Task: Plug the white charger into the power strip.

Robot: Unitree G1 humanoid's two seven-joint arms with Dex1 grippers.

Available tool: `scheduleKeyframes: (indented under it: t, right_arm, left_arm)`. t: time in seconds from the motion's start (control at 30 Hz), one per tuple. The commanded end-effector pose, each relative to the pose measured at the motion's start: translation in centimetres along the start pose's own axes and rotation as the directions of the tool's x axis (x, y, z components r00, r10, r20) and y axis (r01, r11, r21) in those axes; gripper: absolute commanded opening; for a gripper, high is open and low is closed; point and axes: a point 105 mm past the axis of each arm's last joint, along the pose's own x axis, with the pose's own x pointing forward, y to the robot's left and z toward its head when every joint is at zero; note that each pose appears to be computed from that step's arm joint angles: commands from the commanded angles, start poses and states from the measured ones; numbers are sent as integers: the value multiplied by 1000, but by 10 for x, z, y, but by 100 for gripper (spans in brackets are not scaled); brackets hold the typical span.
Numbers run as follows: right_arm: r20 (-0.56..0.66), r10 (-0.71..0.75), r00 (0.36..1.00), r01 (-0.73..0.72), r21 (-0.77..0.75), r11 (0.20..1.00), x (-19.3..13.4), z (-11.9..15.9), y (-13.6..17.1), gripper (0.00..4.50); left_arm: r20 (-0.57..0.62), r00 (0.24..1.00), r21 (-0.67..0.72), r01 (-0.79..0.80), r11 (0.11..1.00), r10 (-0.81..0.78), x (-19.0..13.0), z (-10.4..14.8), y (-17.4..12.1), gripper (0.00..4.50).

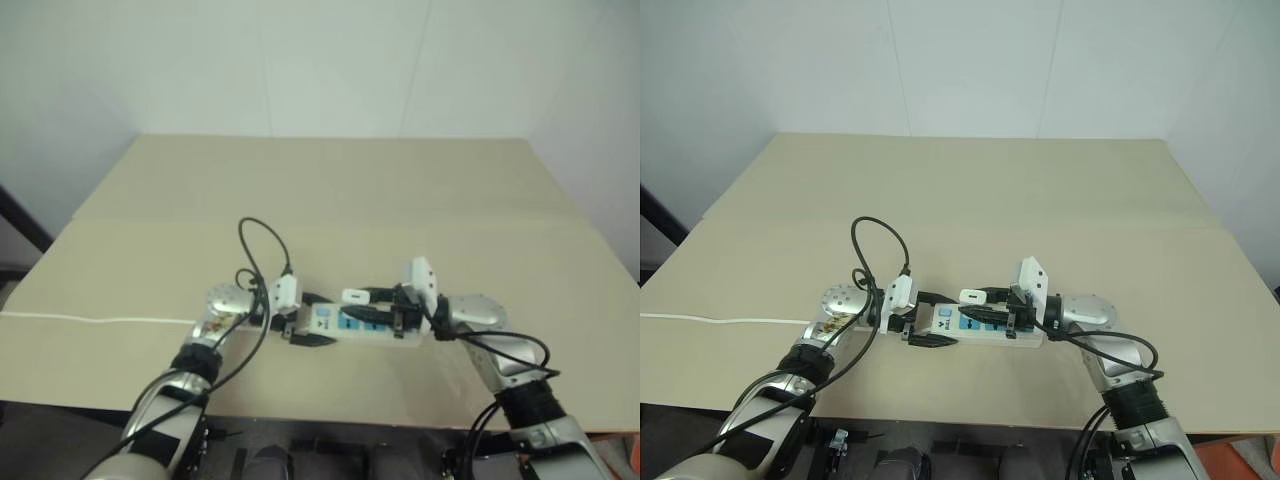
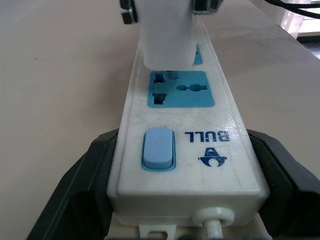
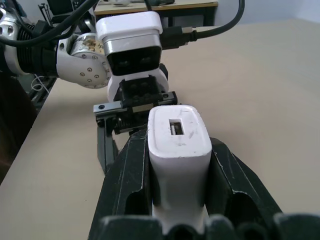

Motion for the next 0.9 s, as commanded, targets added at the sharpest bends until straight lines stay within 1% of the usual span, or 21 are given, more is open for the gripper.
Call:
scheduleKeyframes:
  t: [0.03,0.27,0.47,0.67,0.9]
  right_arm:
    - [26,9,1000,-8,-42,999,2,9,-3,116]
    - [14,40,999,-40,-33,999,8,4,0,116]
    - [8,9,1000,-9,-8,1000,11,-3,-6,116]
    - [-21,15,1000,-15,-3,1000,10,-9,-7,116]
    - [-126,9,992,-4,44,999,-10,-28,-8,116]
  left_arm:
    - [-54,998,-25,35,999,-37,0,-13,-10,329]
    - [-56,998,-28,31,999,-32,-1,-13,-12,329]
    - [-56,998,-28,28,999,-29,-1,-13,-12,329]
    - [-58,998,-29,27,999,-28,-2,-13,-11,329]
    - [-60,998,-32,24,999,-26,-2,-13,-12,329]
